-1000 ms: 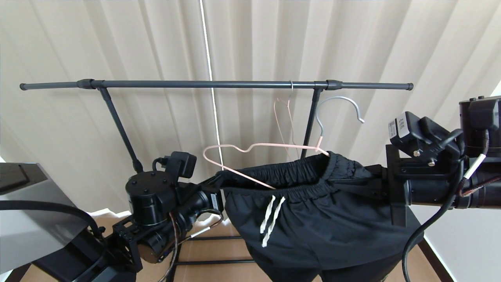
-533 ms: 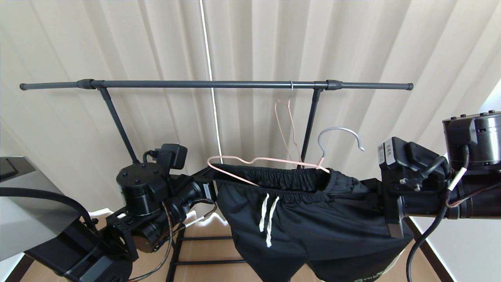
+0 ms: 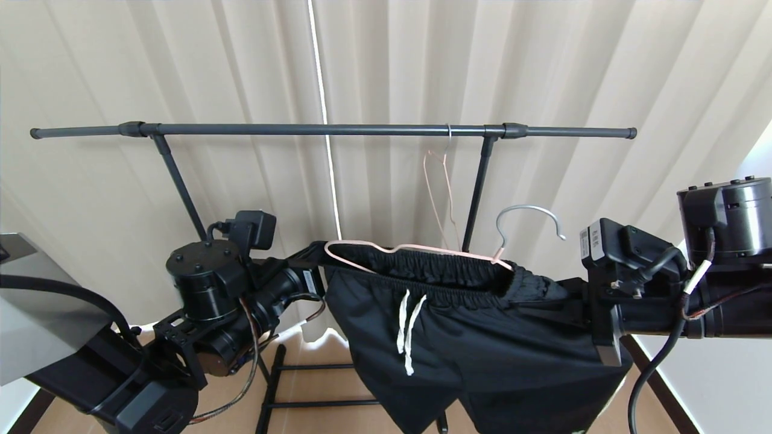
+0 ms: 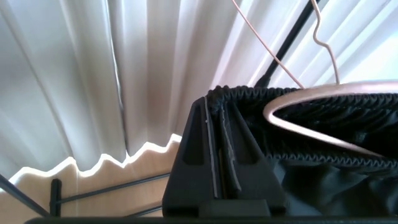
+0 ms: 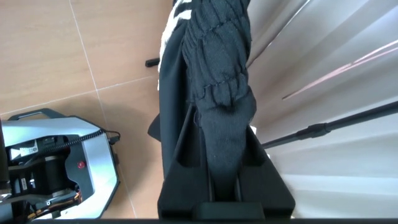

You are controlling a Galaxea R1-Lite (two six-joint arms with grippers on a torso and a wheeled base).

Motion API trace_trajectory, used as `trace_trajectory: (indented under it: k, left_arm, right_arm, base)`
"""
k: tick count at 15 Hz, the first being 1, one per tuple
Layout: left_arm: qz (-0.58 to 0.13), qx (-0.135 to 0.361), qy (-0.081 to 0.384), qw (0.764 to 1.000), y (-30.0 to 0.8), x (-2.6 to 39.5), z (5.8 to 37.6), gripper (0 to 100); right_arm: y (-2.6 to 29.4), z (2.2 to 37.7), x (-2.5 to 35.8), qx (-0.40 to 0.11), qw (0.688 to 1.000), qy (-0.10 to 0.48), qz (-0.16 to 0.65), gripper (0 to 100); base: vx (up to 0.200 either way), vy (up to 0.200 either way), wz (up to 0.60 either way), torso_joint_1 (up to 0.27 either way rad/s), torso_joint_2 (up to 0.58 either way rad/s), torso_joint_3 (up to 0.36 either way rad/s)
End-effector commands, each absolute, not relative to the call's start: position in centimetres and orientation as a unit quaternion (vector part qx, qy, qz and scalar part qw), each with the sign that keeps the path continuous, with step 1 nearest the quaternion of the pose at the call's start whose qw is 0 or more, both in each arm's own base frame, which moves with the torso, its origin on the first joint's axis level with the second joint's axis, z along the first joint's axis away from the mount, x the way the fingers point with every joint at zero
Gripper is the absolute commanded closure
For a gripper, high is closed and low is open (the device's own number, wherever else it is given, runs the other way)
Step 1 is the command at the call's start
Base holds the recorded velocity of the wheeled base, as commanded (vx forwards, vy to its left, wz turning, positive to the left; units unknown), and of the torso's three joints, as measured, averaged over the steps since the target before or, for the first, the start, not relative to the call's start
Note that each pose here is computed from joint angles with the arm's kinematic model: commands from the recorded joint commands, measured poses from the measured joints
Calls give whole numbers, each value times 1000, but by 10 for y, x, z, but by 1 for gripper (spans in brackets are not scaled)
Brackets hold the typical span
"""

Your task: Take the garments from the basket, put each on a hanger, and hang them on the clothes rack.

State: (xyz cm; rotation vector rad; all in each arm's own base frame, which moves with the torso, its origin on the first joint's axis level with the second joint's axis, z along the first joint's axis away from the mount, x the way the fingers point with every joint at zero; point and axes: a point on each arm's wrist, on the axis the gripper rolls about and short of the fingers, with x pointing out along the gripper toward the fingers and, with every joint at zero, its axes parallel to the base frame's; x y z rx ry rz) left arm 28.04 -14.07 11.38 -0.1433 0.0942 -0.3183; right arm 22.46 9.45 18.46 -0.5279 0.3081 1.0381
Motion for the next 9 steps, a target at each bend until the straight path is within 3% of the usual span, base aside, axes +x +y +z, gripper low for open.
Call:
trace_trajectory:
  k: [1, 9]
  left_arm:
    - [-157, -74, 40, 984, -139, 280, 118, 100]
    - [-157, -72, 45, 984, -133, 266, 141, 100]
  right_arm:
    - [96, 180, 228, -247, 822, 154, 490, 100]
    - [99, 167, 239, -262, 825, 187, 465, 100]
  base:
    - [0, 0, 0, 0, 0, 0]
    - [0, 0, 0, 0, 0, 0]
